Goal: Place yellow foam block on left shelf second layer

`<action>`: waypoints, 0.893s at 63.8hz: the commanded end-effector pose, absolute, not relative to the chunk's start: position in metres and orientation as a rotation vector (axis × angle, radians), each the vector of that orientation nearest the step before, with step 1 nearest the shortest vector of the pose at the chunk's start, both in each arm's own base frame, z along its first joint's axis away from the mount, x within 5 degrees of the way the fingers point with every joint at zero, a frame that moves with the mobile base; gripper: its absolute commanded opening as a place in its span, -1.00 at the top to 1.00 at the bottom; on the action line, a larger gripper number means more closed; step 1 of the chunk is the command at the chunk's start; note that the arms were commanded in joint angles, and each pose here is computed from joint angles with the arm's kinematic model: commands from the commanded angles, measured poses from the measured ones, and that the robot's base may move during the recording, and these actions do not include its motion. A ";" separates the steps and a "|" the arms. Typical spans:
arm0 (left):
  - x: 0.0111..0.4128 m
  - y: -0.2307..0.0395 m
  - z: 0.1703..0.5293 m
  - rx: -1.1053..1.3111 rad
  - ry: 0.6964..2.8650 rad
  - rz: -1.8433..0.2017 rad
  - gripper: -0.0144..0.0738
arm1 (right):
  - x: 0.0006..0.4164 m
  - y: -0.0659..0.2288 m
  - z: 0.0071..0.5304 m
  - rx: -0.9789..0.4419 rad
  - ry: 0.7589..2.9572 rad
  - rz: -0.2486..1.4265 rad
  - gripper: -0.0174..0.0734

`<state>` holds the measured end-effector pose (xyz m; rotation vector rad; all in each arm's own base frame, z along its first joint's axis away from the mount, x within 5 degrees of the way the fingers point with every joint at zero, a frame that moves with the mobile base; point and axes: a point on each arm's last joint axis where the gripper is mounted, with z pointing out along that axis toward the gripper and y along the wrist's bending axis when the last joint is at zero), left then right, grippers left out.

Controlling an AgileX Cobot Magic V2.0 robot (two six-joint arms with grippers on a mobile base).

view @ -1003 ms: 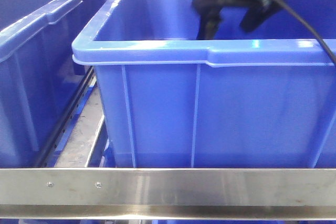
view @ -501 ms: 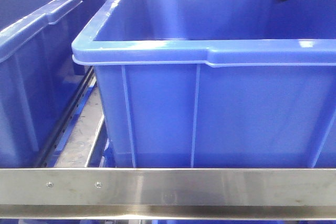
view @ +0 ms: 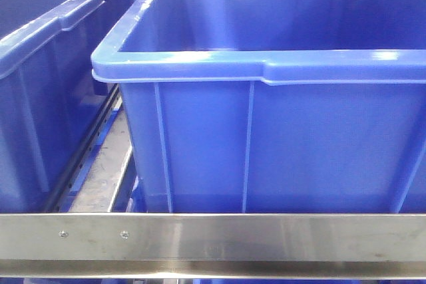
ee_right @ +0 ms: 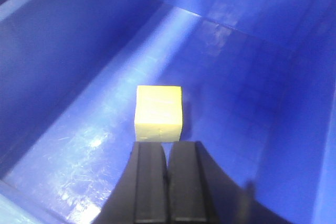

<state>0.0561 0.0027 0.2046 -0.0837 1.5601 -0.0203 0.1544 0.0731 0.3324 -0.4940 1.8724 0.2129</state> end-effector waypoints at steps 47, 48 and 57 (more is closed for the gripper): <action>0.058 0.002 0.203 -0.078 1.507 -0.033 0.36 | 0.067 0.010 0.266 -0.144 1.643 0.101 0.49; 0.058 0.002 0.203 -0.078 1.507 -0.033 0.36 | 0.065 0.009 0.263 -0.135 1.636 0.094 0.49; 0.058 0.002 0.203 -0.078 1.507 -0.033 0.36 | 0.051 0.003 0.243 -0.072 1.563 0.042 0.49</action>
